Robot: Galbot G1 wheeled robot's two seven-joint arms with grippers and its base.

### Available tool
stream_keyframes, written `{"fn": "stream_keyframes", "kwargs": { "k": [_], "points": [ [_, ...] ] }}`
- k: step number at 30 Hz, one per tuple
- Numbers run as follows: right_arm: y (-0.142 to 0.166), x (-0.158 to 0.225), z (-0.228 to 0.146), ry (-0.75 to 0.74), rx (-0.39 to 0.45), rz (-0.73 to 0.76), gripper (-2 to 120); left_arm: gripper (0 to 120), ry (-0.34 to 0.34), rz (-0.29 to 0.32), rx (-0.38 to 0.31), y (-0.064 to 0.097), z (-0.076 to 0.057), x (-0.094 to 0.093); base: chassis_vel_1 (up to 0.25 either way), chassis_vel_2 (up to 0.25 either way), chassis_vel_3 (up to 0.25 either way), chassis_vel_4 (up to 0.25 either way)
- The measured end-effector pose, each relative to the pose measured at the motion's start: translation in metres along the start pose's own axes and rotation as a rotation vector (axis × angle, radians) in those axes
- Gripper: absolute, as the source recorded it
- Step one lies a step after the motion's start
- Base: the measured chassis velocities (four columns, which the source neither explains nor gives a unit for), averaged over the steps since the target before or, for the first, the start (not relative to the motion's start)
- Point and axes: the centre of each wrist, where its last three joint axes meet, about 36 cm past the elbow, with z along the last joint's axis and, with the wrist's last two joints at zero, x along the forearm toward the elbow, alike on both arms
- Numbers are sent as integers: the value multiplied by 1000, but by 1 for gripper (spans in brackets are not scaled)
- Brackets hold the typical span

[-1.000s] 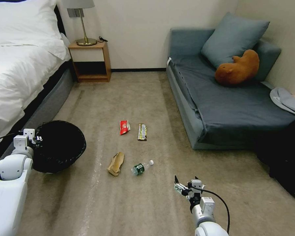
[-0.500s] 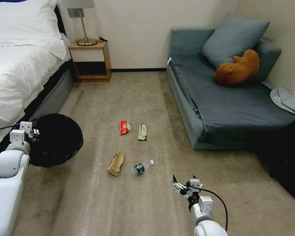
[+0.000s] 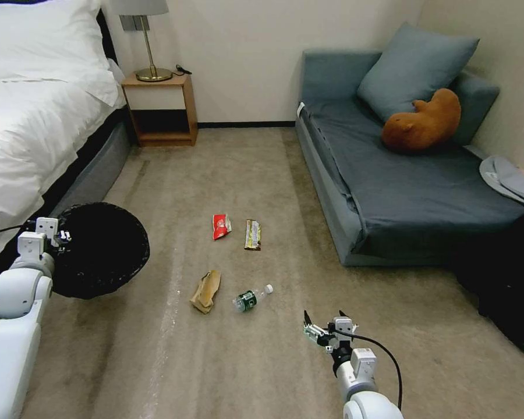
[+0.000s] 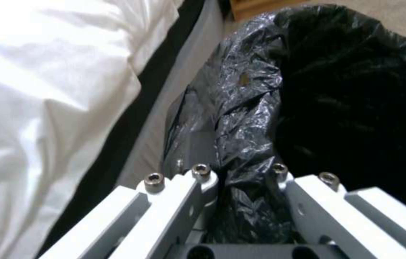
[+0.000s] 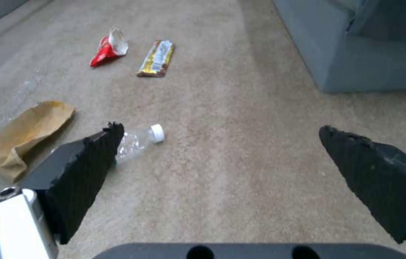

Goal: Pick up the trash bin, then pick up the garbage on the floor and place it into the trash bin.

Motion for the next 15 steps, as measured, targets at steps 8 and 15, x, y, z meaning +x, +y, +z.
{"fn": "stream_keyframes", "kwargs": {
  "k": [8,15],
  "points": [
    [1,1,2,1,10,-5,100,5,8,10,16,1,-1,4,-59,46,49,-54],
    [2,3,6,5,19,-7,100,5,0,8,14,4,2,4,-103,102,105,-114]
  ]
}}
